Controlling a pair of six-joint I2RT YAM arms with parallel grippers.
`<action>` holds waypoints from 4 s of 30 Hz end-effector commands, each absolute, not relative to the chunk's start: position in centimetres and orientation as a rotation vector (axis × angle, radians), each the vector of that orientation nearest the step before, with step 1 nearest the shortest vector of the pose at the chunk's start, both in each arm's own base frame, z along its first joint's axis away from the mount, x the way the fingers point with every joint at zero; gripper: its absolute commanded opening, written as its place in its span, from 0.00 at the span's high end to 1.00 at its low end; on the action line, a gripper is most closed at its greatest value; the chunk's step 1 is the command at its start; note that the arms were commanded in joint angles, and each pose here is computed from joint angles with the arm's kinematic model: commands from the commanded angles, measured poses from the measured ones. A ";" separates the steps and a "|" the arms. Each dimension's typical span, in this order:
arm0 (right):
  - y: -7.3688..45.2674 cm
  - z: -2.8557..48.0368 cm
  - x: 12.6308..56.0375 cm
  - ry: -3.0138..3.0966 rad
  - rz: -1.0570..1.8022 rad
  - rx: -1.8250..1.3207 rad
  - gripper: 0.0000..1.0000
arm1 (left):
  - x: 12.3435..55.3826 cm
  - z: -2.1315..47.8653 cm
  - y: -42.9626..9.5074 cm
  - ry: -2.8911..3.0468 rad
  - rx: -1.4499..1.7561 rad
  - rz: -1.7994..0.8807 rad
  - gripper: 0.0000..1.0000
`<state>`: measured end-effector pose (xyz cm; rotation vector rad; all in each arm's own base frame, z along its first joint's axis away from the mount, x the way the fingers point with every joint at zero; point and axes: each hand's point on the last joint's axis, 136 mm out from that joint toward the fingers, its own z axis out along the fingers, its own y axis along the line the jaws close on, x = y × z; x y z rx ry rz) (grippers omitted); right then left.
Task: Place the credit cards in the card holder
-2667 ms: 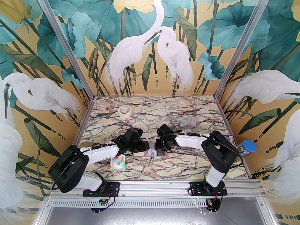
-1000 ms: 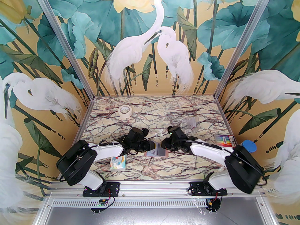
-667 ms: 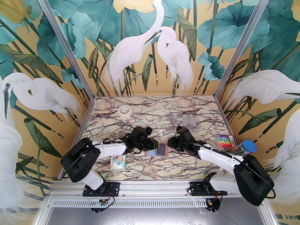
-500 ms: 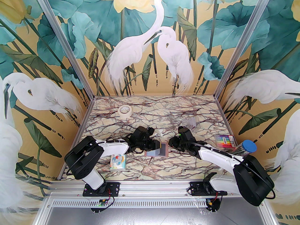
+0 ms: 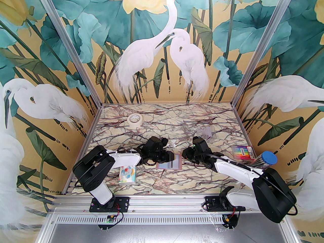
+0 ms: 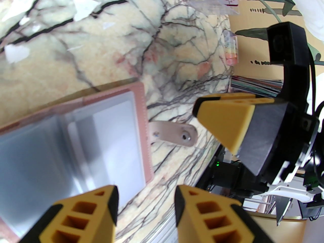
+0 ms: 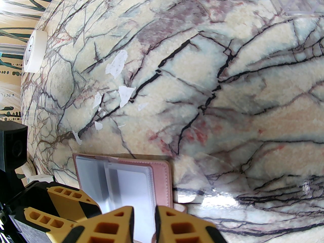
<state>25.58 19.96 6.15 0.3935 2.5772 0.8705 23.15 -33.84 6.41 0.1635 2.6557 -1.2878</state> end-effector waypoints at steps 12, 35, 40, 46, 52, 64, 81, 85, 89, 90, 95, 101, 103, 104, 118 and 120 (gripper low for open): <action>20.2 6.3 26.0 2.565 0.884 0.374 0.79 | 24.1 6.4 -26.6 2.665 0.041 -1.051 0.59; 20.6 5.8 26.0 2.596 0.890 0.363 0.79 | 23.5 1.6 -25.6 2.772 -0.035 -0.966 0.66; 20.6 5.9 26.0 2.595 0.891 0.363 0.79 | 23.3 1.2 -25.3 2.787 -0.043 -0.943 0.71; 20.6 6.0 26.0 2.593 0.887 0.352 0.80 | 23.2 0.9 -24.9 2.798 -0.051 -0.918 0.73; 20.1 7.5 26.4 2.596 0.848 0.301 0.80 | 22.9 0.5 -24.5 2.811 -0.055 -0.891 0.73; 10.9 13.0 30.3 2.631 0.406 0.253 0.72 | 22.9 0.2 -24.3 2.813 -0.059 -0.876 0.73; 1.1 11.5 37.8 2.754 -0.182 0.322 0.55 | 22.8 0.1 -24.2 2.818 -0.053 -0.867 0.73; 0.9 10.8 39.4 2.768 -0.195 0.310 0.53 | 22.8 0.1 -24.2 2.820 -0.054 -0.864 0.73; 1.0 9.4 40.2 2.811 -0.194 0.292 0.52 | 22.8 0.2 -24.2 2.820 -0.051 -0.867 0.73; 0.9 9.2 40.3 2.814 -0.201 0.294 0.52 | 22.8 0.2 -24.2 2.821 -0.052 -0.869 0.73; 0.9 8.8 40.8 2.806 -0.207 0.301 0.52 | 22.7 0.5 -24.4 2.818 -0.048 -0.884 0.73; 0.7 7.9 40.8 2.831 -0.217 0.297 0.52 | 22.8 0.5 -24.4 2.820 -0.045 -0.878 0.73; 0.7 7.7 40.9 2.836 -0.222 0.297 0.52 | 22.9 0.6 -24.4 2.818 -0.044 -0.878 0.73; 0.6 7.7 40.9 2.836 -0.224 0.299 0.52 | 22.8 0.6 -24.4 2.820 -0.041 -0.875 0.73; -0.3 7.2 41.0 2.844 -0.284 0.306 0.54 | 22.9 0.6 -24.3 2.824 -0.032 -0.861 0.73; -0.4 7.3 41.0 2.842 -0.299 0.307 0.54 | 22.9 0.6 -24.3 2.824 -0.033 -0.860 0.73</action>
